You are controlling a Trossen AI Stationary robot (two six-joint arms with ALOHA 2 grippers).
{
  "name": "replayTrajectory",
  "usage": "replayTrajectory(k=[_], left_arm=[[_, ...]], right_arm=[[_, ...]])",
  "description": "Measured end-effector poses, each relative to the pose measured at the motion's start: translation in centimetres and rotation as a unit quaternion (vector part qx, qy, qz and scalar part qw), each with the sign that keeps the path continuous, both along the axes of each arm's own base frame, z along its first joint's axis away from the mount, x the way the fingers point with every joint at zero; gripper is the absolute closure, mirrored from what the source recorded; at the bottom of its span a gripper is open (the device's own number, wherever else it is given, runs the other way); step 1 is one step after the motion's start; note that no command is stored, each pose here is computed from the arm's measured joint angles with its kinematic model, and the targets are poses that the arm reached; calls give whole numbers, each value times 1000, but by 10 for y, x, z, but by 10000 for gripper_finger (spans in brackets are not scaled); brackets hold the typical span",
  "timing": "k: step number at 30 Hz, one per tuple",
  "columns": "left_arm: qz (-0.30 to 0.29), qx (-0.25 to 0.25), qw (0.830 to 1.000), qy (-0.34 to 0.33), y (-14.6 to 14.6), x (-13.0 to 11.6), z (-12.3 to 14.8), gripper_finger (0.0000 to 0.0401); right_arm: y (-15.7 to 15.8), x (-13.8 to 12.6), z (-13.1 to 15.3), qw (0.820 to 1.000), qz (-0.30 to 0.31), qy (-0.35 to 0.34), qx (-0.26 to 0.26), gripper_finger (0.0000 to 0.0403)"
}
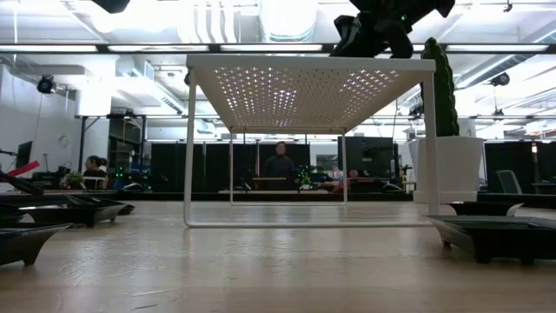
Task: Pick & Place Mini shaped plates
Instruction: Stack the black distorted square plate on top of the black distorted square plate on the shelf
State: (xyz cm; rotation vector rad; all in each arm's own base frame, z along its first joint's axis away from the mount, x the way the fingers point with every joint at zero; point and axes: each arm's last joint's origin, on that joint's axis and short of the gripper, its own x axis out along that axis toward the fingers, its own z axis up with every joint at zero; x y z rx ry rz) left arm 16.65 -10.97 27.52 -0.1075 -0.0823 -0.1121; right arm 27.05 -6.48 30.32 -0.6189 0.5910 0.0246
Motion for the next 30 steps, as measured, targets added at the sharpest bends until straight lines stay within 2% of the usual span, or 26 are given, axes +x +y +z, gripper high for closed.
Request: replayTrajectory(k=[30], left_arm=[[-1, -6, 1000, 1, 0, 0, 0, 231]], right_arm=[[-3, -2, -9, 999, -26, 4, 24, 394]])
